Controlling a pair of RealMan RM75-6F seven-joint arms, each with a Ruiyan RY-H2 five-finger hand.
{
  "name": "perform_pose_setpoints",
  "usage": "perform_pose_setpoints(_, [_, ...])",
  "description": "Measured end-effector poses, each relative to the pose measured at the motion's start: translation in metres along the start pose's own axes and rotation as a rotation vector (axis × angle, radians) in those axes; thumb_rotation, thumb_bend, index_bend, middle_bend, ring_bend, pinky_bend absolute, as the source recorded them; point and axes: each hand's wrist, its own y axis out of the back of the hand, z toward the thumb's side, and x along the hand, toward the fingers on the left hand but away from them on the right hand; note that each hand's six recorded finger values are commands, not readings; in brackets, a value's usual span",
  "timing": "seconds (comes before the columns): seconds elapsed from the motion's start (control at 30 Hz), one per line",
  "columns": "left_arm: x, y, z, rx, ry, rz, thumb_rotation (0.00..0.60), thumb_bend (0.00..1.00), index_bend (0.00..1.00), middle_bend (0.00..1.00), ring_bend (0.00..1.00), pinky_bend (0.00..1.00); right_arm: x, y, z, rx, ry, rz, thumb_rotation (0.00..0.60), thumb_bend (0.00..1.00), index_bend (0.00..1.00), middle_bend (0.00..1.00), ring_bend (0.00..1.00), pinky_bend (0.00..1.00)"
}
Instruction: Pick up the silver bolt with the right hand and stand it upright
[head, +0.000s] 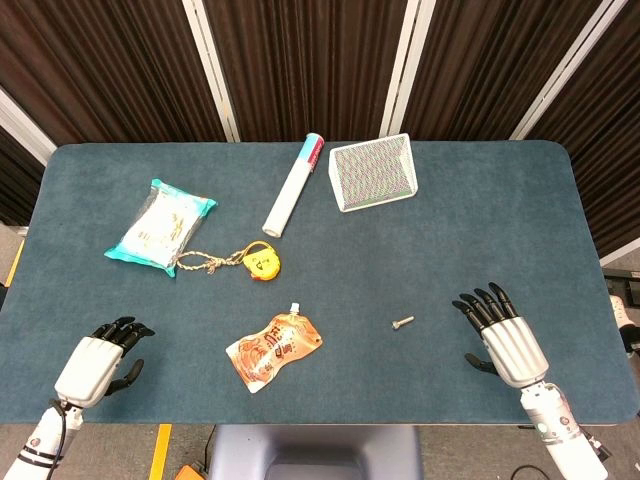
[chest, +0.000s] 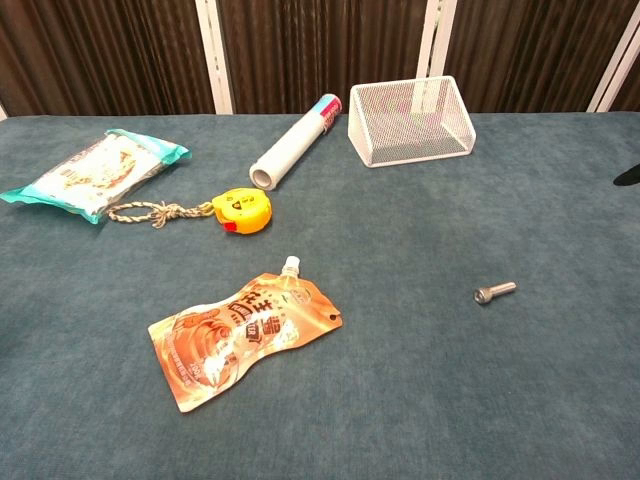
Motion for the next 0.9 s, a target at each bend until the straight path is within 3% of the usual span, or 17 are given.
perform_pose_setpoints(0.2, [0.0, -0.001, 0.0, 0.002, 0.004, -0.006, 0.6, 0.43, 0.31, 0.3, 0.2, 0.35, -0.001, 0.0, -0.001, -0.001, -0.002, 0.011, 0.6, 0.09, 0.28, 0.25, 0.19, 0.13])
perform_pose_setpoints(0.33, [0.0, 0.001, 0.0, 0.002, 0.003, 0.004, 0.6, 0.43, 0.31, 0.3, 0.2, 0.35, -0.005, 0.0, 0.0, 0.0, -0.003, 0.024, 0.6, 0.16, 0.28, 0.3, 0.23, 0.14])
perform_pose_setpoints(0.4, [0.0, 0.0, -0.001, -0.001, 0.005, 0.0, 0.6, 0.43, 0.31, 0.3, 0.2, 0.35, -0.007, 0.0, 0.001, 0.011, -0.001, 0.029, 0.6, 0.2, 0.3, 0.39, 0.32, 0.25])
perform_pose_setpoints(0.57, [0.0, 0.001, -0.001, -0.003, 0.003, 0.001, 0.6, 0.43, 0.31, 0.3, 0.2, 0.35, -0.024, 0.001, 0.009, 0.05, 0.028, 0.04, 0.6, 0.34, 0.47, 0.66, 0.61, 0.56])
perform_pose_setpoints(0.7, [0.0, 0.001, -0.002, -0.004, 0.009, 0.0, 0.6, 0.43, 0.31, 0.3, 0.2, 0.35, -0.039, -0.004, 0.015, 0.063, 0.055, 0.07, 0.6, 0.38, 0.49, 0.72, 0.68, 0.63])
perform_pose_setpoints(0.9, [0.0, 0.003, -0.003, -0.007, 0.01, 0.005, 0.6, 0.43, 0.31, 0.3, 0.2, 0.35, -0.063, -0.017, 0.028, 0.1, 0.102, 0.12, 0.6, 0.4, 0.49, 0.73, 0.7, 0.65])
